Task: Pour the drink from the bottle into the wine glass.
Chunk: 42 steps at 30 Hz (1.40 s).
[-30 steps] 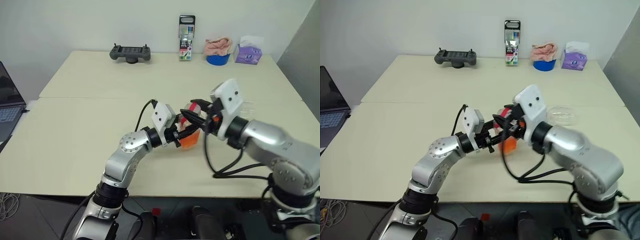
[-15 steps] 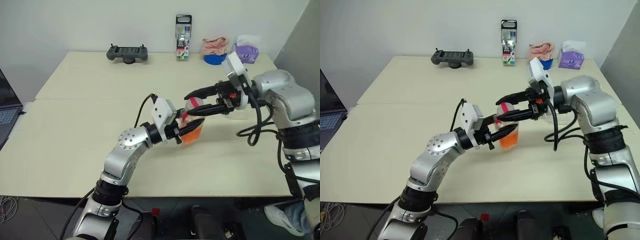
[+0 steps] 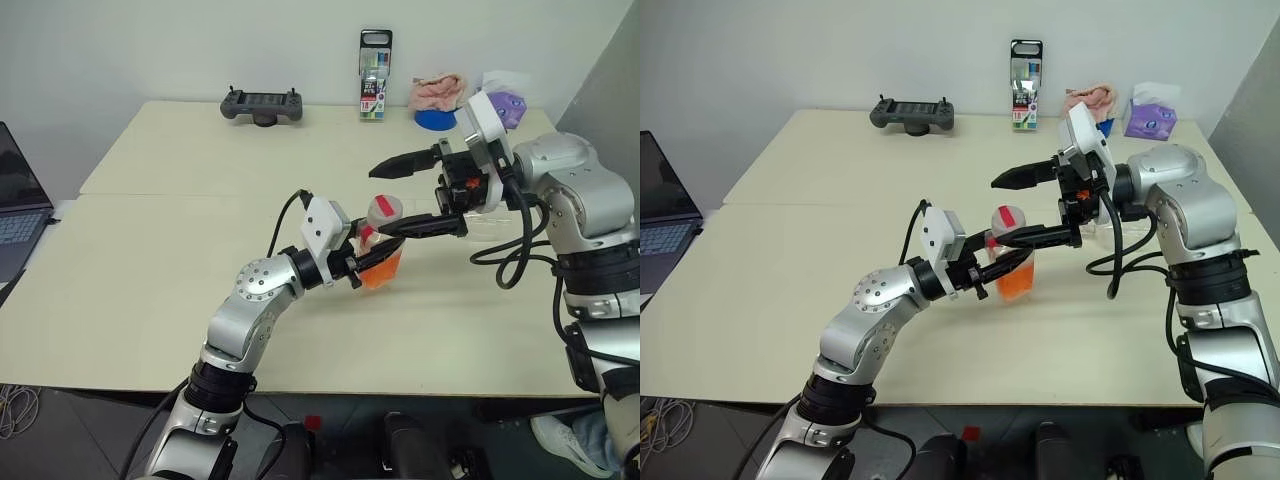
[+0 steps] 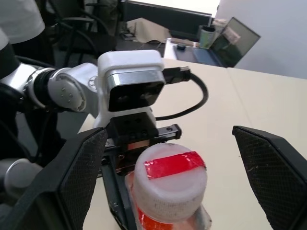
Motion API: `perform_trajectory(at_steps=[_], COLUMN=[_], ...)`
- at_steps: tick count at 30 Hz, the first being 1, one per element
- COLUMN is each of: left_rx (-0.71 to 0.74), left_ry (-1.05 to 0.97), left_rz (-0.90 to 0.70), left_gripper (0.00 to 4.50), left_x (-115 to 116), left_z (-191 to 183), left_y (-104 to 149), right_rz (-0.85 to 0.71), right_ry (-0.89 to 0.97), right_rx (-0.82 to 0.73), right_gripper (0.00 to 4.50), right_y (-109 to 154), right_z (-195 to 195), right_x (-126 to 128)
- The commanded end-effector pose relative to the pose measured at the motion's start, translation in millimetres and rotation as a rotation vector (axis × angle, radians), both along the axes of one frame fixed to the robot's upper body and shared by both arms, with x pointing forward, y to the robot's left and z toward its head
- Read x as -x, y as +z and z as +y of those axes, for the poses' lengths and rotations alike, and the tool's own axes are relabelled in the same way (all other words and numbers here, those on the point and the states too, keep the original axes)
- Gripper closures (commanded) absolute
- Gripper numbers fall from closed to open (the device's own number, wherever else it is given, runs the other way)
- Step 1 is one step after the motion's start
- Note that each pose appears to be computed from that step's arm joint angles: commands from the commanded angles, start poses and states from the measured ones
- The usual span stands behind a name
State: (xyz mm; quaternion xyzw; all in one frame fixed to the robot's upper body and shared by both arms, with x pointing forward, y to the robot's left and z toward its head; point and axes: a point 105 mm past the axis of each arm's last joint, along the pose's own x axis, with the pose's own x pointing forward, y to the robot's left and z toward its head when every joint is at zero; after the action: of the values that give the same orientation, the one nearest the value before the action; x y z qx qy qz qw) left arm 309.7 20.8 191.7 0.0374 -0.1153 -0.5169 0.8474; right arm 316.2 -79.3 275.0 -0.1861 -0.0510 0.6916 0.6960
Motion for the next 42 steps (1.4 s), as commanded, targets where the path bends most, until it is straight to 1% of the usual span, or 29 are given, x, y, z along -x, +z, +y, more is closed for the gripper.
perform_trajectory(at_steps=[1, 4, 6, 10, 14, 20, 26, 31, 42], left_rx=[0.028, 0.027, 0.028, 0.028, 0.029, 0.026, 0.028, 0.026, 0.018], left_ry=[-0.003, -0.005, -0.008, -0.018, -0.033, -0.045, -0.046, -0.041, -0.039], left_rz=[-0.06, -0.06, -0.058, -0.053, -0.047, -0.047, -0.049, -0.047, -0.043], left_gripper=[2.69, 2.69, 2.69, 2.69, 2.69, 2.69, 2.69, 2.69, 2.69], left_x=[0, 0, 1, 2, 3, 3, 3, 3, 3], left_z=[2, 2, 2, 0, -3, -5, -5, -3, -2], left_y=[17, 16, 16, 15, 14, 13, 13, 12, 11], right_rz=[-0.074, -0.059, -0.062, -0.035, -0.039, -0.051, -0.052, -0.043, -0.001], right_ry=[-0.134, -0.2, -0.287, -0.345, -0.451, -0.52, -0.558, -0.571, -0.5], right_rx=[-0.066, -0.079, -0.101, -0.149, -0.18, -0.18, -0.173, -0.166, -0.156], right_gripper=[0.0, 0.0, 0.0, 0.0, 0.0, 0.0, 0.0, 0.0, 0.0], right_y=[13, 4, 1, -1, -2, -6, -9, -10, -11], right_z=[-7, -7, -6, 1, 6, 12, 11, 0, -11], right_x=[4, 18, 15, 23, 17, 7, 1, 1, 18])
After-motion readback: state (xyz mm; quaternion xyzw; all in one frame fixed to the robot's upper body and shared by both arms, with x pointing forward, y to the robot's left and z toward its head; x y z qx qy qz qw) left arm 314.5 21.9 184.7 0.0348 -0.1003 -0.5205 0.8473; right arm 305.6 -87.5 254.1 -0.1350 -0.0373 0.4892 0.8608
